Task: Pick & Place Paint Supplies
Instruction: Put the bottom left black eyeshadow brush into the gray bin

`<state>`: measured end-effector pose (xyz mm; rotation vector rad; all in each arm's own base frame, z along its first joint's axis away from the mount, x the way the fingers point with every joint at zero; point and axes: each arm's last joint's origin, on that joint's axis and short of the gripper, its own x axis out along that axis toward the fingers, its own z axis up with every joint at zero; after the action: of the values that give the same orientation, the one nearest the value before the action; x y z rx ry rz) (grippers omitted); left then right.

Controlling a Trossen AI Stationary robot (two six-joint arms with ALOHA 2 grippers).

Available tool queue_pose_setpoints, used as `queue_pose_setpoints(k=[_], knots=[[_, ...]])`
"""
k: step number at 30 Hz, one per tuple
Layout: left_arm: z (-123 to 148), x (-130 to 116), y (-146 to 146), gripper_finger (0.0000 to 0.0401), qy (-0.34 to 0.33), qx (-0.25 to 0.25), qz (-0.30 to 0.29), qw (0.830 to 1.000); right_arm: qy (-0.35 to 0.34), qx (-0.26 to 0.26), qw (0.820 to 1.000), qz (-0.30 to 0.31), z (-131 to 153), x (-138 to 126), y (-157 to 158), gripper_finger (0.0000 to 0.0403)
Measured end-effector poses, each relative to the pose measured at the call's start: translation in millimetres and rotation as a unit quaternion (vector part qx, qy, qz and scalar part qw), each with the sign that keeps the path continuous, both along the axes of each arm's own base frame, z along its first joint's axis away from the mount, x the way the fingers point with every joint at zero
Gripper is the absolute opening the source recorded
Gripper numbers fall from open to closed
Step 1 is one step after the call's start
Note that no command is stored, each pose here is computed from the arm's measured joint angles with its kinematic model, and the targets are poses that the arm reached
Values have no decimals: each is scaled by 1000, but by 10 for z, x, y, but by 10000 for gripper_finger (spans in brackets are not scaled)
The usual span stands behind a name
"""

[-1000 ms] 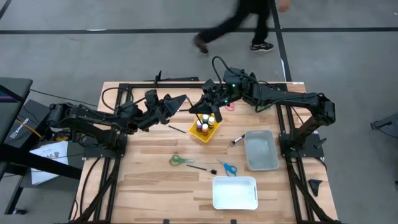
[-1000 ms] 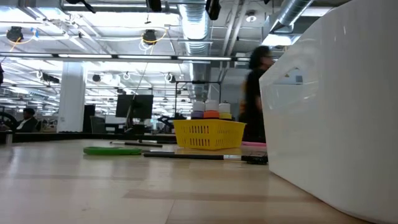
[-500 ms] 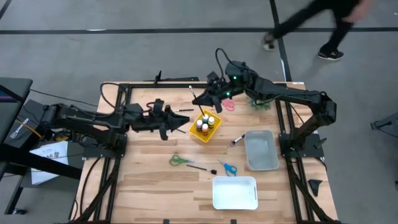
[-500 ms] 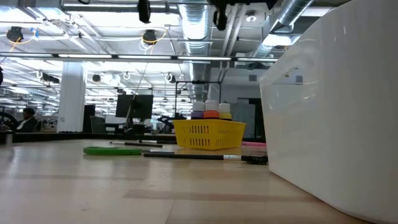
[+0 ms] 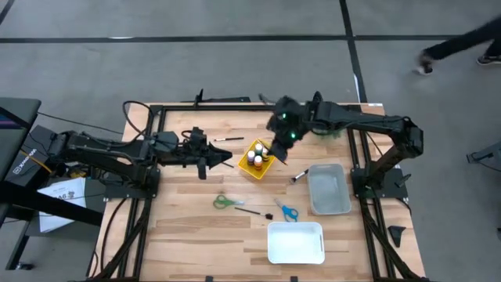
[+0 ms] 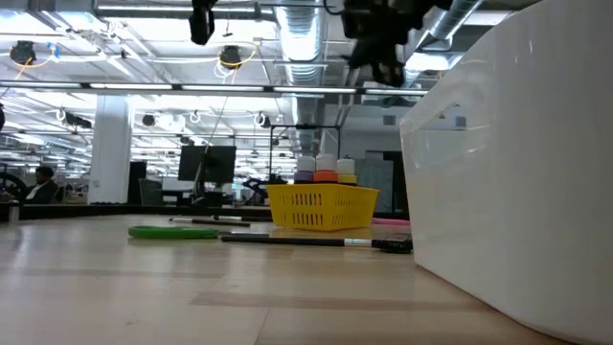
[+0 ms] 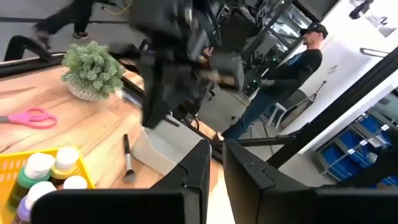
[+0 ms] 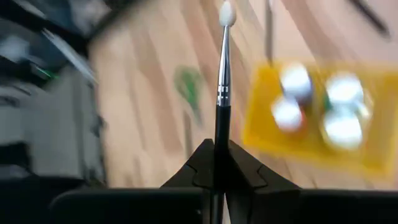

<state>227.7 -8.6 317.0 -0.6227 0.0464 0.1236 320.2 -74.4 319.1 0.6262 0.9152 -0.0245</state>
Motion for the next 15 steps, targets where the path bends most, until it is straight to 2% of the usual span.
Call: queue_pose_setpoints(k=[3, 7, 11, 15], knots=[[-17, 0, 29, 39, 9, 1, 7, 1000, 64, -22, 998, 3, -121, -61, 126, 9], [-18, 0, 71, 40, 10, 3, 16, 1000, 113, -12, 993, 21, -321, -147, 343, 9], [-19, 1, 108, 39, 10, 3, 25, 1000, 149, 7, 989, 24, -491, -339, 556, 11], [-23, 0, 124, 38, 12, 4, 30, 999, 136, 26, 990, 1, -494, -628, 691, 9]])
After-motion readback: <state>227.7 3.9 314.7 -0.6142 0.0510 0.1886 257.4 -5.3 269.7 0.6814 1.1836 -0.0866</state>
